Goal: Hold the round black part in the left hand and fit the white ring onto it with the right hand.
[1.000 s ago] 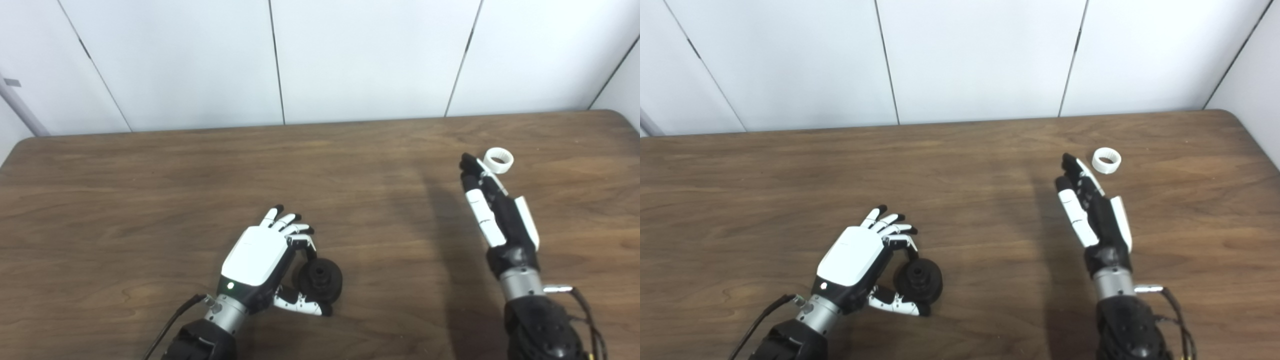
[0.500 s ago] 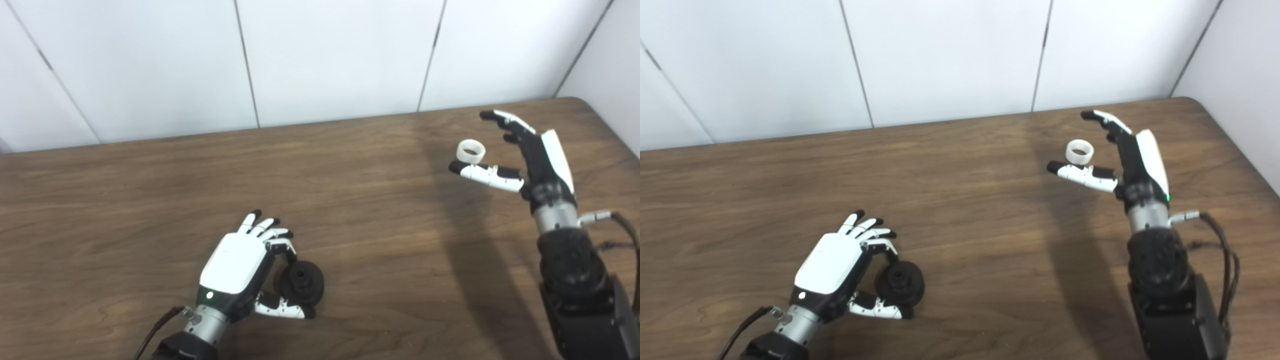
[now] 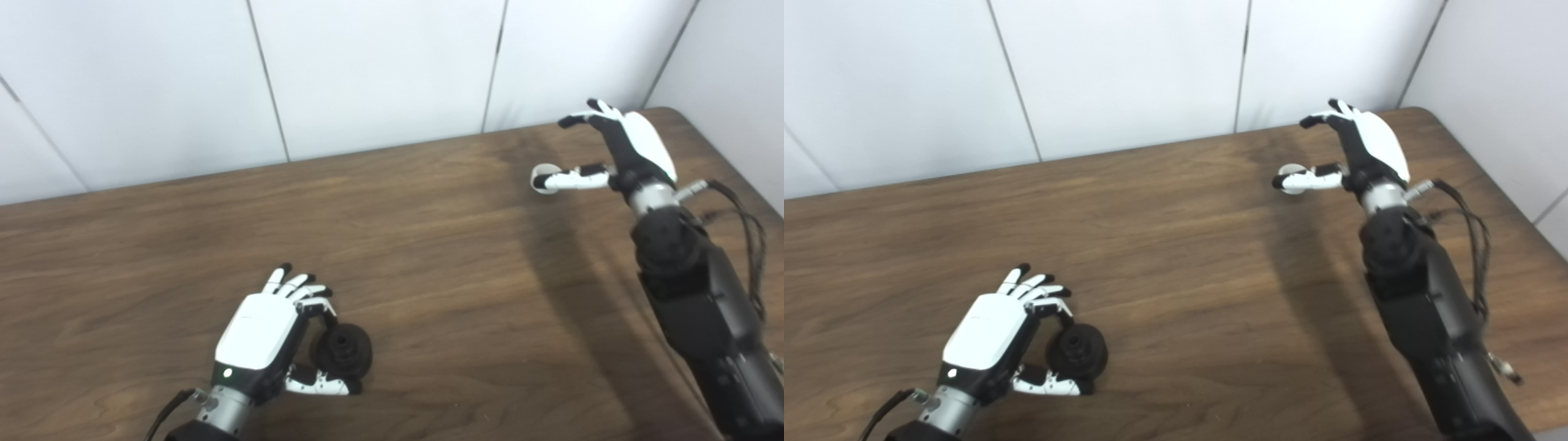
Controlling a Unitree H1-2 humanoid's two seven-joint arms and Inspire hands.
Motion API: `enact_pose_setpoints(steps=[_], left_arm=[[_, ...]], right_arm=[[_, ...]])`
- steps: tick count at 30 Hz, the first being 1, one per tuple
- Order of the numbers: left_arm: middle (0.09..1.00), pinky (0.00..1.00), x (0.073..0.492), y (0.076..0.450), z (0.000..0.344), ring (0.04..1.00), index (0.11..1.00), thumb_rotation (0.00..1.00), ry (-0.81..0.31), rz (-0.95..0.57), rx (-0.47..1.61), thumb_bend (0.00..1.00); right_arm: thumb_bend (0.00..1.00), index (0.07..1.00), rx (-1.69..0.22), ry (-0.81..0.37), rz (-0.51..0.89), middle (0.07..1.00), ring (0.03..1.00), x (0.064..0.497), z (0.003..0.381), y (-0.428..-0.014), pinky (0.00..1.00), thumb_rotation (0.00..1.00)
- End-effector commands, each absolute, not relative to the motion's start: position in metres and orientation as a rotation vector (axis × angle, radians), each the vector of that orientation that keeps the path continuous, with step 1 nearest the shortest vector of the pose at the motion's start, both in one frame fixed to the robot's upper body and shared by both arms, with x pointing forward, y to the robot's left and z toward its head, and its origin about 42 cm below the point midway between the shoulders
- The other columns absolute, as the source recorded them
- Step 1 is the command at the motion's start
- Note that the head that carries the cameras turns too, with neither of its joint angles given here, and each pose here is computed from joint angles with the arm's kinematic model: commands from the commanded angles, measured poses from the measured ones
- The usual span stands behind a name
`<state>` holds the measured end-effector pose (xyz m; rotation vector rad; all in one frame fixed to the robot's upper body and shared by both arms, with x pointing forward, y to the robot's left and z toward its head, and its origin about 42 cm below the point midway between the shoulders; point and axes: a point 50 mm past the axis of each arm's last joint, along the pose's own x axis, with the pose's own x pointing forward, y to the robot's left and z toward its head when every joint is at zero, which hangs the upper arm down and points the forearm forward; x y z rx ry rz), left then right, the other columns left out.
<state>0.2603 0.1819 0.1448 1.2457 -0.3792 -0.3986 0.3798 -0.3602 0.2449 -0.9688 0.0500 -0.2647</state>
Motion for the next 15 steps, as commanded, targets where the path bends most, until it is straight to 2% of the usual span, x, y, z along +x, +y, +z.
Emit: enact_pose_setpoints(steps=[1,6,15], left_arm=[[0.786,1.0,0.263,0.188,0.146,0.885,0.483,0.05,-0.389,-0.392,1.262,0.52],[0.783,1.0,0.262,0.189,0.147,0.882,0.484,0.05,-0.394,-0.393,1.259,0.52],[0.782,1.0,0.261,0.19,0.148,0.88,0.484,0.05,-0.39,-0.395,1.258,0.52]], right_arm=[[0.89,0.739,-1.01,0.01,-0.295,0.981,1.0,0.392,0.267,-0.367,0.99,0.25],[0.88,0.742,-1.07,0.103,-0.263,0.988,1.0,0.412,0.261,-0.375,1.0,0.27],[0.88,0.748,-1.141,0.182,-0.216,0.983,1.0,0.434,0.26,-0.373,0.99,0.31]])
